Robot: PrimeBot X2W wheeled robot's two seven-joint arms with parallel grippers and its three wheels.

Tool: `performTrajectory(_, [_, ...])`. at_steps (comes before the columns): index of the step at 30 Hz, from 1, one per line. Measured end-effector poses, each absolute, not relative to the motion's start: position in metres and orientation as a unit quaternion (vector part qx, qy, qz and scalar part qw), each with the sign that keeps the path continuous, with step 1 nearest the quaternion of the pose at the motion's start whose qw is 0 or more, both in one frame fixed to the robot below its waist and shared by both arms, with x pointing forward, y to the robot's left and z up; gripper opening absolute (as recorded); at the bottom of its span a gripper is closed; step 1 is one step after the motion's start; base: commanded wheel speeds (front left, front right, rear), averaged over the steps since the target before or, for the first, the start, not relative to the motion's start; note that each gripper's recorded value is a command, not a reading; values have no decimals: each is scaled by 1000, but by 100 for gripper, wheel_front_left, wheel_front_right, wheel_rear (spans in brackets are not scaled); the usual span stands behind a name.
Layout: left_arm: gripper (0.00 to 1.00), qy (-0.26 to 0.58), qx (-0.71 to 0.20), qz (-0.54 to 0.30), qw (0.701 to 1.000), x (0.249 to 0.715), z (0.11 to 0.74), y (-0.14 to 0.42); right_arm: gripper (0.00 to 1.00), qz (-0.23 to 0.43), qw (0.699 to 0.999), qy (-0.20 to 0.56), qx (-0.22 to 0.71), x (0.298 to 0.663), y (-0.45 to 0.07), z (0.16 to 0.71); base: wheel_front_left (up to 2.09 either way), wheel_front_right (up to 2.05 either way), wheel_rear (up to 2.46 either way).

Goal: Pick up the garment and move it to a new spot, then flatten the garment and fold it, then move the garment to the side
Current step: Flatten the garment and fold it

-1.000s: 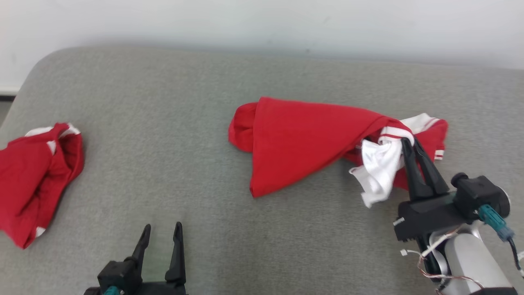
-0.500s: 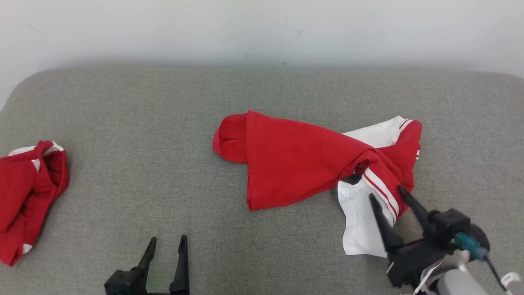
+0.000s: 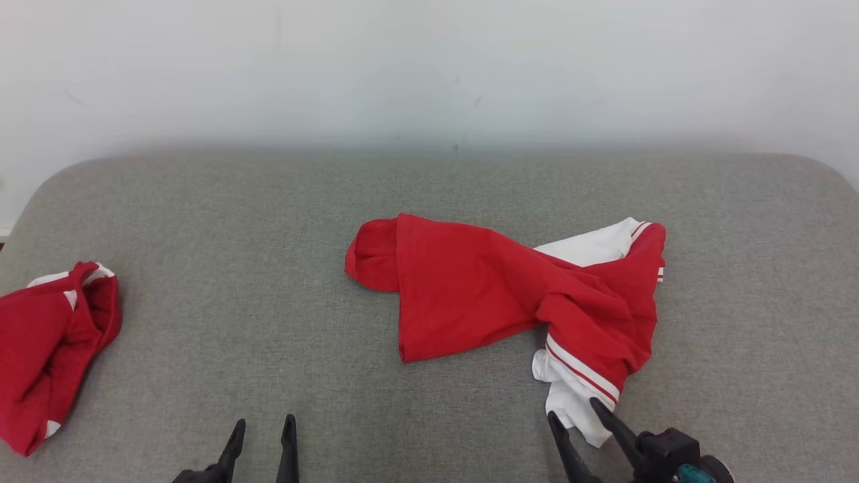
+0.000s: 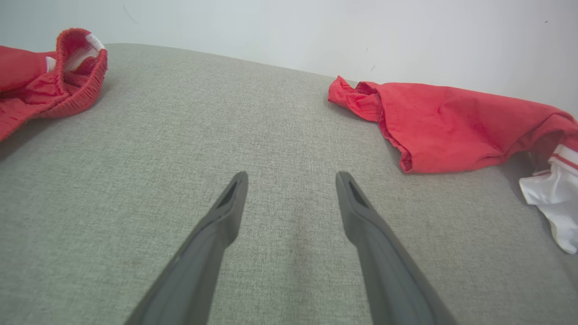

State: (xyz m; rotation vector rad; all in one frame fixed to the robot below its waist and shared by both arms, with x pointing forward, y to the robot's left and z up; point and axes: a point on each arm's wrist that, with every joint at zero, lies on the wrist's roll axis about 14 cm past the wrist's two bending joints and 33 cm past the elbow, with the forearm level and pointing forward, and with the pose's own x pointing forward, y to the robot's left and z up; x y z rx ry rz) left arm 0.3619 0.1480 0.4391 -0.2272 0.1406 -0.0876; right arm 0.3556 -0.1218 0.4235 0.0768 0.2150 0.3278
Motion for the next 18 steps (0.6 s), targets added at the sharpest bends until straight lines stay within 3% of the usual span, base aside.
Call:
performTrajectory(9, [100,73,-110,-58,989,361,437,140,100,94,987,116,58,336,-155,414,0,0,0])
performTrajectory(18, [100,87,-107,-65,988,361,429,137,100,77,983,148,75,335,-155,394,0,0,0])
